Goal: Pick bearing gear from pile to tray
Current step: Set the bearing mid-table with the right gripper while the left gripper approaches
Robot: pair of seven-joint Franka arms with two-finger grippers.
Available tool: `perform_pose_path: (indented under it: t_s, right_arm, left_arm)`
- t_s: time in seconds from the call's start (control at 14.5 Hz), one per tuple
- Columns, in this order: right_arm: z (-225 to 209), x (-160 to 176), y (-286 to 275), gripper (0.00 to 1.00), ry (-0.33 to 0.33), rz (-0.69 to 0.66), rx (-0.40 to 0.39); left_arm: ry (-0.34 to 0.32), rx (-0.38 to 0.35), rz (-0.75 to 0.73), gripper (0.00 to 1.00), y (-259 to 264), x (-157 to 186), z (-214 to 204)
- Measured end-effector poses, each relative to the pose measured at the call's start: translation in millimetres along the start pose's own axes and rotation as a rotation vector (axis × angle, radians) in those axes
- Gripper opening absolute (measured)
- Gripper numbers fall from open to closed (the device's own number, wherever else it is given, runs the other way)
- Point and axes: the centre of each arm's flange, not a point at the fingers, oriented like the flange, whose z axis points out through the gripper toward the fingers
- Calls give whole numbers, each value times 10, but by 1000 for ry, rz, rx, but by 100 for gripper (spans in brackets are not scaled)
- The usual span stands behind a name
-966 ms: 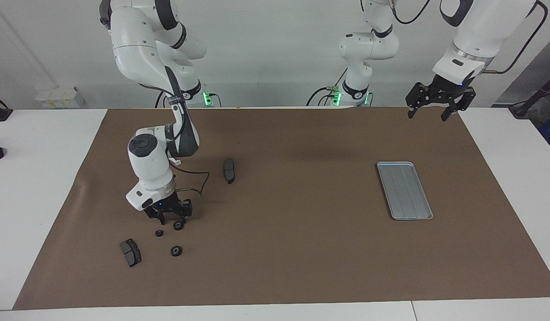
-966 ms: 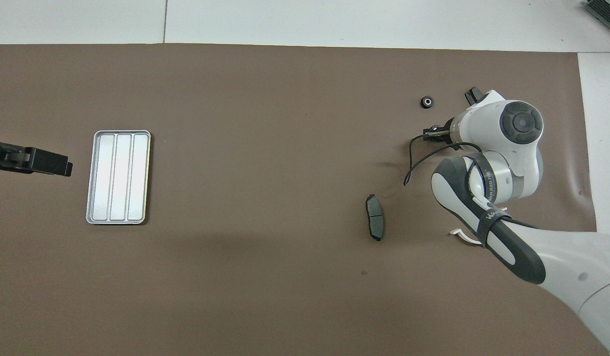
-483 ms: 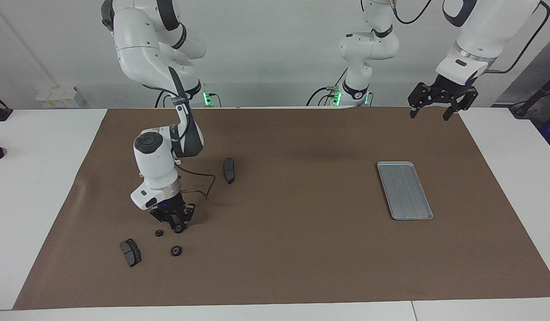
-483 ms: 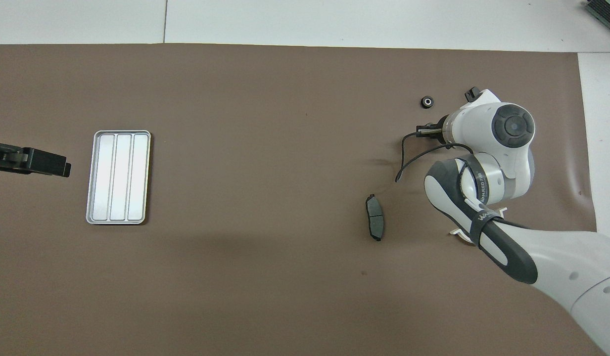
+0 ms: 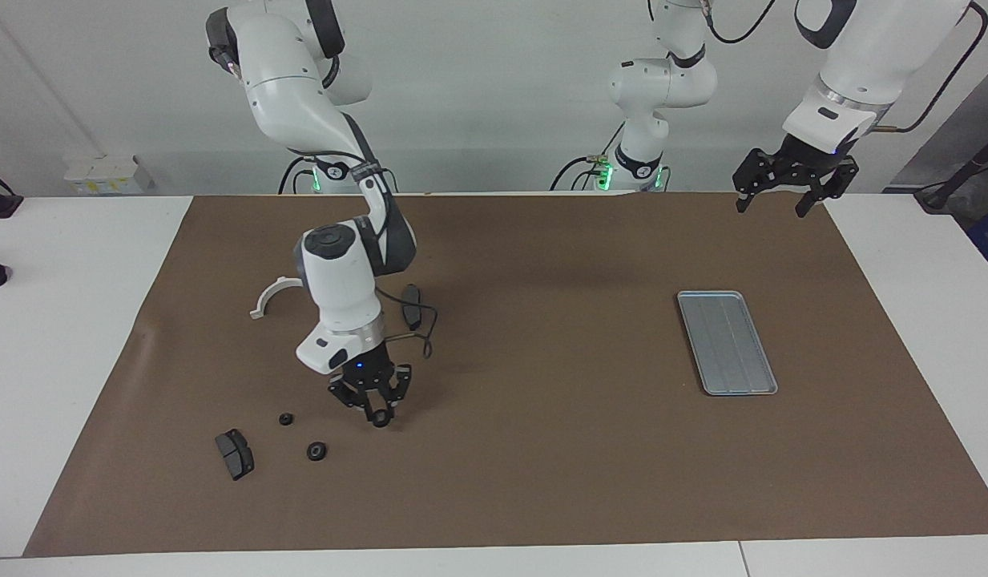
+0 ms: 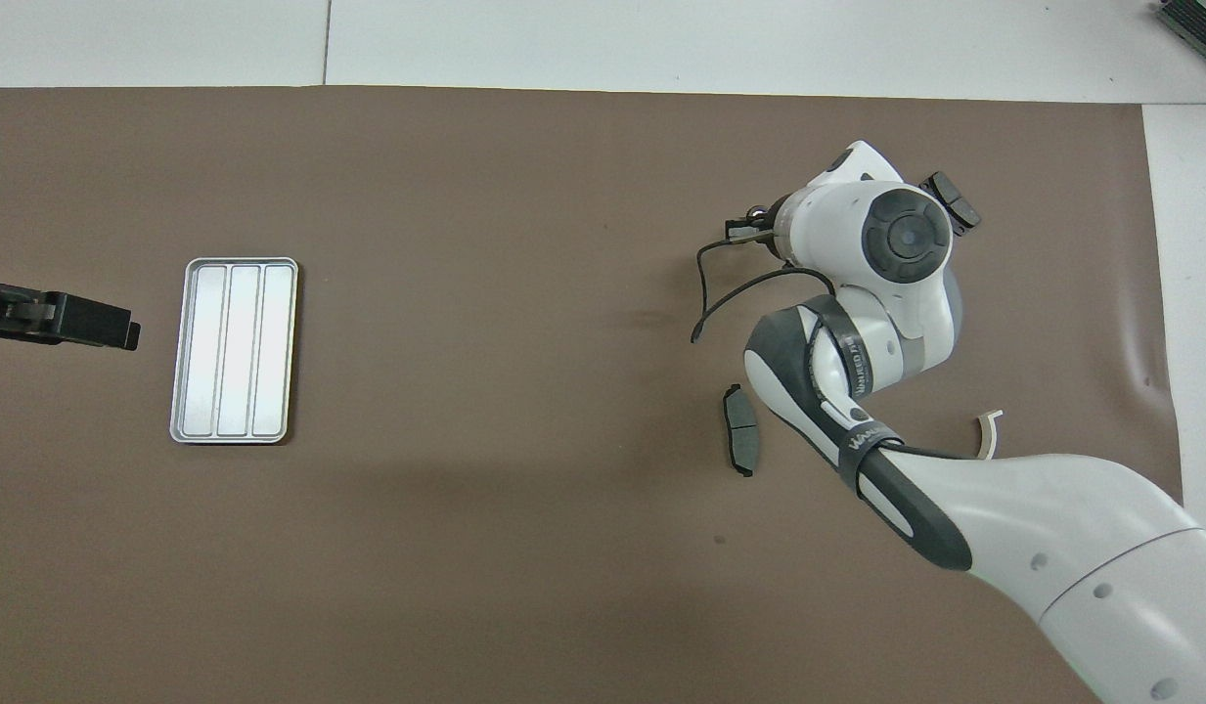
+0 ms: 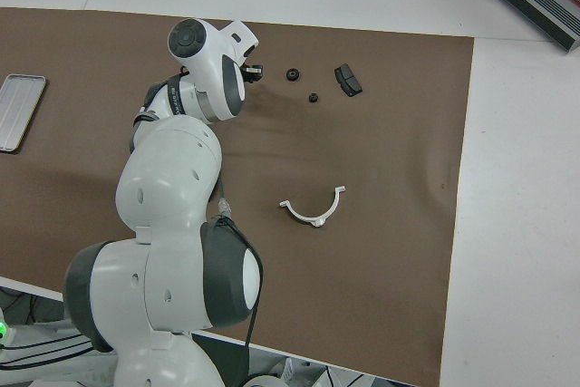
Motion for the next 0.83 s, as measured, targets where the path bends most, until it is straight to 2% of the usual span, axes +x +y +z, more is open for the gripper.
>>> perform_pose_path:
  t_s: [0.28,0.62,0.83]
  right_arm:
    - [-89,-131,-988,35,58,-95,80]
    - [-173,-579,-2142,35,110,-222,191]
    - [-20,-987,-2673,35,72,-204,232]
  left_arm:
    - [-2,0,0,100,-1,-2,11]
    - [-17,-2,-1,100,-1,-31,70]
    - [-5,-1,-1,100,-2,-39,51]
